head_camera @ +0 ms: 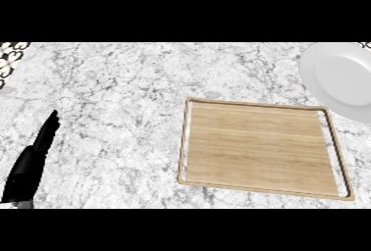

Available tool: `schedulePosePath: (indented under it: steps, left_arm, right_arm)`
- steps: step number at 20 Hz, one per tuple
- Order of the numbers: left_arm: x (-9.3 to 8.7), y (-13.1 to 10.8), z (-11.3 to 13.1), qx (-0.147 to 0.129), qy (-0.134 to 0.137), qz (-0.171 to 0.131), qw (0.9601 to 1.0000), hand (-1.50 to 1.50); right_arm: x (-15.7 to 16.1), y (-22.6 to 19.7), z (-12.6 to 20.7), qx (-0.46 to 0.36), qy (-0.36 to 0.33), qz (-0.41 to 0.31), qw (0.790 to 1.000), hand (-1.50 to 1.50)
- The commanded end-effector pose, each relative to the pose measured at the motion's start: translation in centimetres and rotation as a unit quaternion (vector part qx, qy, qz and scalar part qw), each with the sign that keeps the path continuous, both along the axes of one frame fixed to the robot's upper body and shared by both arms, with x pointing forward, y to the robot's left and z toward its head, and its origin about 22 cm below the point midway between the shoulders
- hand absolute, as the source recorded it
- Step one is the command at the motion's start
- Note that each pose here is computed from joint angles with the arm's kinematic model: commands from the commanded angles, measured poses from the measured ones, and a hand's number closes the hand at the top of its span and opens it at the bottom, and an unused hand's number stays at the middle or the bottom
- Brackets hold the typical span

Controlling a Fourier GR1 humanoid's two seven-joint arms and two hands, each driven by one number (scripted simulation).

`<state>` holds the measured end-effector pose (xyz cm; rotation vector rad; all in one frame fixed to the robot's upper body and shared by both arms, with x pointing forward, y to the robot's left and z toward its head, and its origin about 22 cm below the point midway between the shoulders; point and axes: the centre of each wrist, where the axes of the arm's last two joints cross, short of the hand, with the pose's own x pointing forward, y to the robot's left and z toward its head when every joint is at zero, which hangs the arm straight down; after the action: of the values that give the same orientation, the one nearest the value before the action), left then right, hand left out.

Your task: Pick the squash from the tray and place it in the plate

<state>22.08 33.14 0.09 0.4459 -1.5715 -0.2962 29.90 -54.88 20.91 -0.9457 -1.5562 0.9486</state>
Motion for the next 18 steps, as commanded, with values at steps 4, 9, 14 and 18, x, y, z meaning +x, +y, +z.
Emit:
schedulePosePath:
  steps: [4,9,14,18]
  left_arm:
    - [-0.1,-0.7,-0.6,-0.002,0.007,-0.009,0.9999,0.00]
    - [1.1,-1.3,0.0,0.002,-0.002,-0.022,0.9998,0.00]
    - [1.1,-0.9,0.2,0.006,0.009,-0.028,0.9996,0.00]
    - [1.9,-1.6,0.3,0.005,0.007,-0.024,0.9997,0.00]
  right_arm:
    - [-2.1,-2.7,2.2,0.052,-0.111,0.092,0.988,1.50]
    - [-1.9,-2.7,1.8,0.071,-0.113,0.142,0.981,1.50]
    - [-1.2,-2.3,1.6,0.094,-0.094,0.168,0.977,1.50]
    - [0.1,-1.3,0.7,0.104,-0.065,0.183,0.975,1.50]
